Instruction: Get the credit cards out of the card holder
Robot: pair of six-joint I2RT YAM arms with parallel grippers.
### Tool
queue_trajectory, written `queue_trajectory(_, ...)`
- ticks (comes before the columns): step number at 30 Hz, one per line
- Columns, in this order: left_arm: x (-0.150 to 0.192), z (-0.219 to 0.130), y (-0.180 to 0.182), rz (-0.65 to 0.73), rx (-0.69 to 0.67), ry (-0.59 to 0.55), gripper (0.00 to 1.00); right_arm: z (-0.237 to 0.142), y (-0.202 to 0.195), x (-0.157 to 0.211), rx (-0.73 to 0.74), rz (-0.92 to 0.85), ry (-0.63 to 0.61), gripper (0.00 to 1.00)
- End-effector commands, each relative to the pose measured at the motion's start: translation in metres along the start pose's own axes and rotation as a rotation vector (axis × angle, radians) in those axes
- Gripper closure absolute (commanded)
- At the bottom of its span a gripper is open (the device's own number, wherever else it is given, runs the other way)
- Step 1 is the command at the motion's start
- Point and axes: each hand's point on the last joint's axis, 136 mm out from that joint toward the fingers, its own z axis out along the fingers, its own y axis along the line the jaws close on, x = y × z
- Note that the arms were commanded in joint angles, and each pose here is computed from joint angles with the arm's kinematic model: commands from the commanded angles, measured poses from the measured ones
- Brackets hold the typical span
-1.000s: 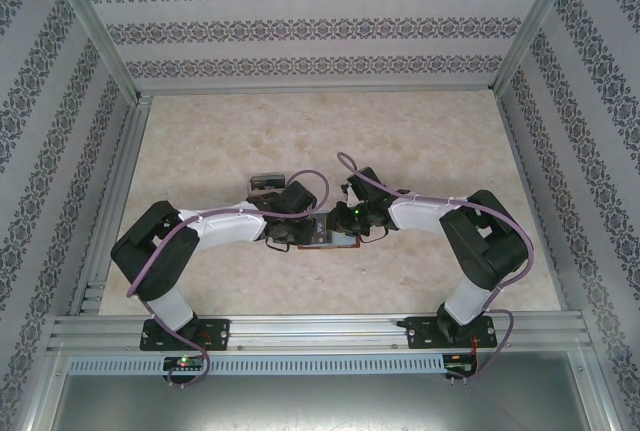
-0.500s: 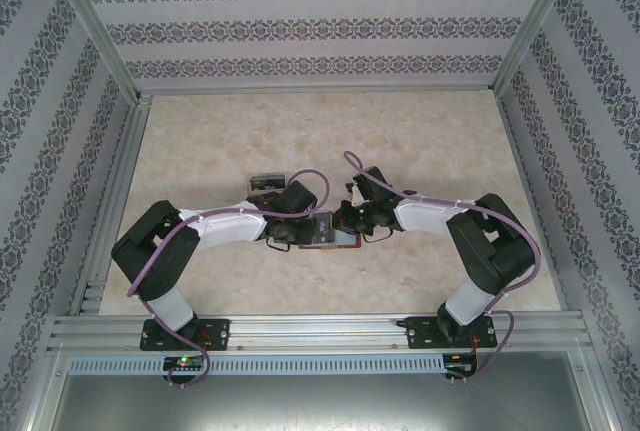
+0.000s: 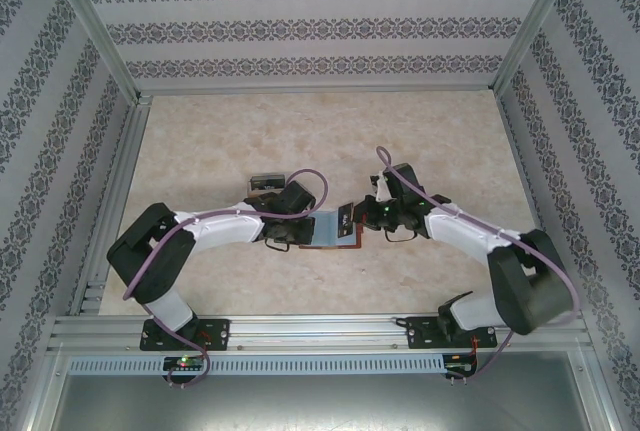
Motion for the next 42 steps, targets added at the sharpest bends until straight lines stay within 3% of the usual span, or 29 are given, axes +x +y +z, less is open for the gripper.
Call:
queue_trajectory(1, -0.01, -0.026, -0.013, -0.002, 0.036, -0.049, 0.87, -0.019, 0.006, -0.001, 0.023, -0.074, -0.014, 1.0)
queue_trajectory(4, -0.027, -0.056, -0.02, -0.005, 0.051, -0.135, 0.74, -0.035, 0.019, -0.009, 0.02, -0.142, -0.053, 1.0)
queue_trajectory(6, -0.038, -0.08, -0.017, -0.02, 0.028, -0.207, 0.48, -0.045, 0.028, -0.018, 0.031, -0.204, -0.082, 1.0)
queue_trajectory(9, -0.048, -0.115, -0.002, -0.063, -0.024, -0.305, 0.22, -0.055, 0.045, -0.03, 0.063, -0.323, -0.11, 1.0)
queue_trajectory(13, -0.046, -0.157, 0.03, -0.157, -0.128, -0.395, 0.0, -0.057, 0.075, -0.045, 0.104, -0.51, -0.128, 1.0)
queue_trajectory(20, -0.021, -0.213, 0.087, -0.345, -0.217, -0.541, 0.01, -0.028, 0.134, -0.064, 0.19, -0.934, -0.127, 1.0)
queue_trajectory(27, 0.013, -0.232, 0.125, -0.472, -0.266, -0.594, 0.01, 0.01, 0.181, -0.073, 0.248, -1.303, -0.081, 1.0)
queue_trajectory(34, 0.036, -0.242, 0.146, -0.534, -0.298, -0.628, 0.0, 0.051, 0.186, -0.055, 0.293, -1.562, 0.127, 1.0)
queue_trajectory(42, 0.052, -0.25, 0.159, -0.572, -0.306, -0.652, 0.0, 0.086, 0.189, -0.057, 0.423, -1.726, 0.169, 1.0)
